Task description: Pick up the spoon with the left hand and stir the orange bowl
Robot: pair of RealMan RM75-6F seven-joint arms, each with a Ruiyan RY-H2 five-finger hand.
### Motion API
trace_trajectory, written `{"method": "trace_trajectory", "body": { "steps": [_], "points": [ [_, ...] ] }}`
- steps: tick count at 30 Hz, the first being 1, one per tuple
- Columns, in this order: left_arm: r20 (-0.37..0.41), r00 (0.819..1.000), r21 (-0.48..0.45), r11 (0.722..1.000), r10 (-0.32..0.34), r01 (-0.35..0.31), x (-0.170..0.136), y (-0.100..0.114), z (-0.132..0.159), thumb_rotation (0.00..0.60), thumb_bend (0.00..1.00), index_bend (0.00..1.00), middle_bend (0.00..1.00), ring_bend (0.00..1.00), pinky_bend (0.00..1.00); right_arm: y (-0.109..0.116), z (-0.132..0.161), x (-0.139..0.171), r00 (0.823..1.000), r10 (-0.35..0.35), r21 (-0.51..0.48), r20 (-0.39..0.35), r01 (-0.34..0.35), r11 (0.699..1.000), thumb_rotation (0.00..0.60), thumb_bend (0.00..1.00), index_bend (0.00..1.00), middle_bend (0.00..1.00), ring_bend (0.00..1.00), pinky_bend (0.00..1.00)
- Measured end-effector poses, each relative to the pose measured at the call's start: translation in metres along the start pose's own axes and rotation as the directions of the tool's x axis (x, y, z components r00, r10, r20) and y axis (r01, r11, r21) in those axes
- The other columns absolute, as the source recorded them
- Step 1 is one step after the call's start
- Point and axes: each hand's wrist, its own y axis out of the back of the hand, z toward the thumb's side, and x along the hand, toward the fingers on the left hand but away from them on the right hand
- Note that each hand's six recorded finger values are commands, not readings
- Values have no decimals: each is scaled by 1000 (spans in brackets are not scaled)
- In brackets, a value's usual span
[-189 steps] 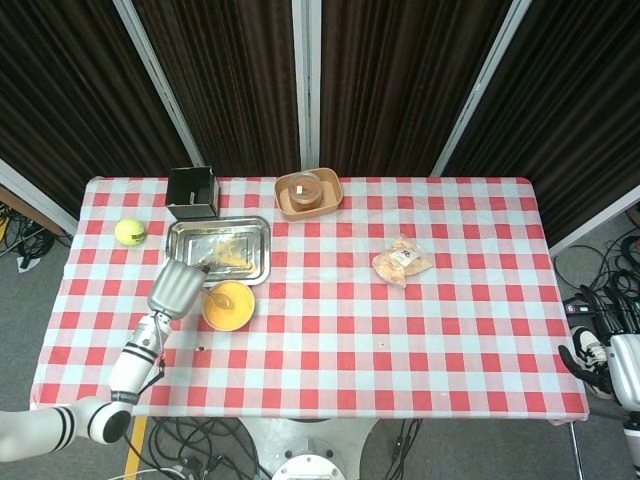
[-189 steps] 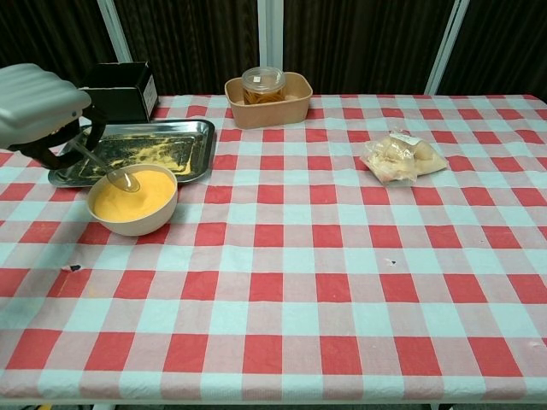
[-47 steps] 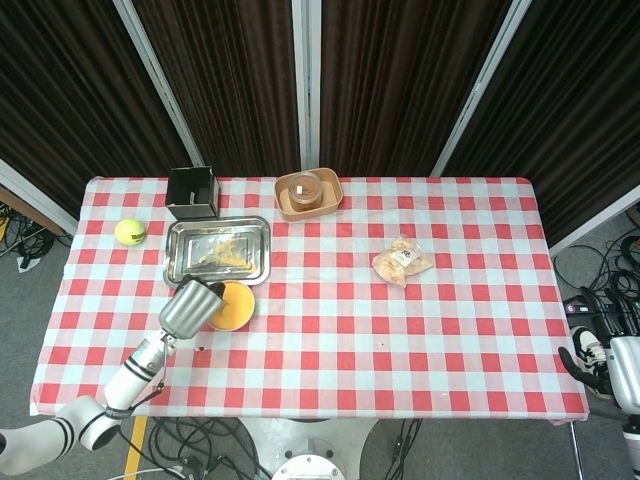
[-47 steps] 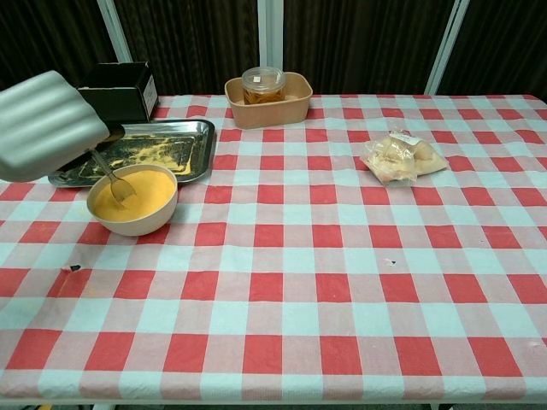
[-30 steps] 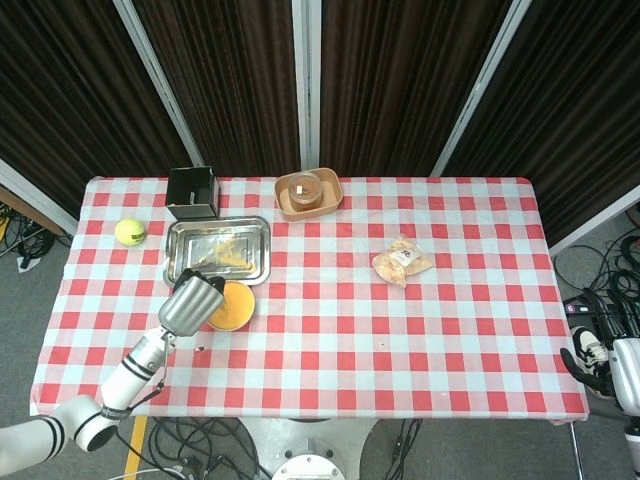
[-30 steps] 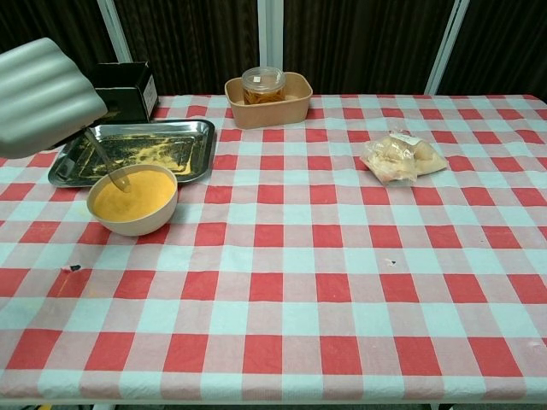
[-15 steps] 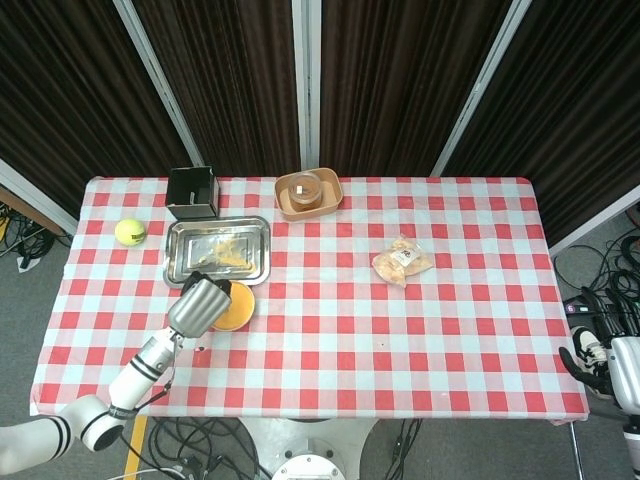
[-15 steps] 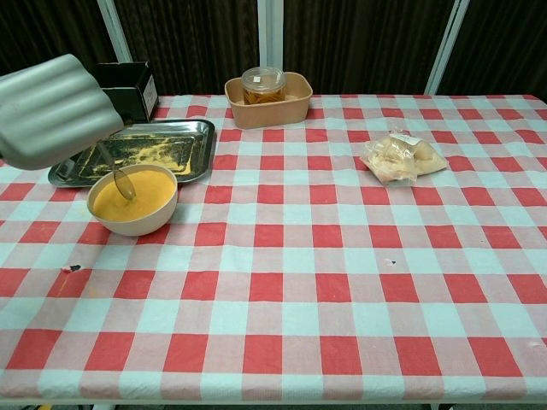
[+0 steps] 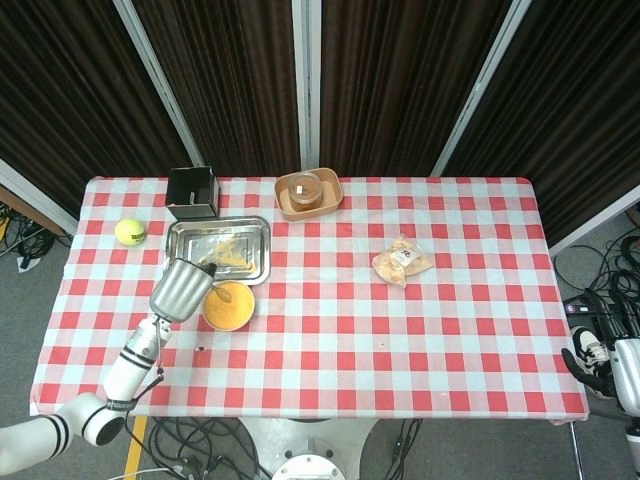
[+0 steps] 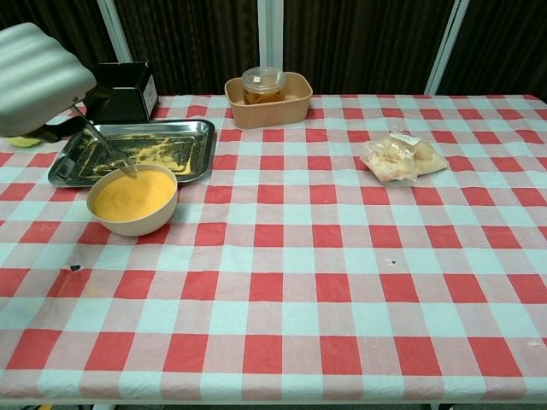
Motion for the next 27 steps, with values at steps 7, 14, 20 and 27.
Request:
{"method": "trace_trajectory", "body": {
  "steps": [7, 14, 20, 27],
  "points": [
    [-135, 975, -418, 903, -174, 103, 19, -25, -30, 600, 411, 681, 968, 912, 1000, -2, 0, -2, 1000, 9, -1, 2, -9, 1000, 600, 245, 0, 195, 0, 32],
    [-181, 928, -604, 781, -326, 157, 44, -57, -42, 600, 403, 623, 958, 910, 1000, -3, 0, -3, 1000, 12, 0, 3, -12, 1000, 600, 244, 0, 195, 0, 32],
    [-167, 889, -660, 718, -427, 221, 56, -76, -39, 600, 395, 520, 933, 897, 1000, -3, -3, -2, 1000, 12, -2, 13, -12, 1000, 600, 245, 0, 195, 0, 32],
    [-162, 863, -680, 688, -478, 253, 63, -83, -38, 600, 322, 268, 823, 836, 1000, -3, -5, -2, 1000, 11, -5, 16, -11, 1000, 600, 245, 0, 195, 0, 32]
  ]
}}
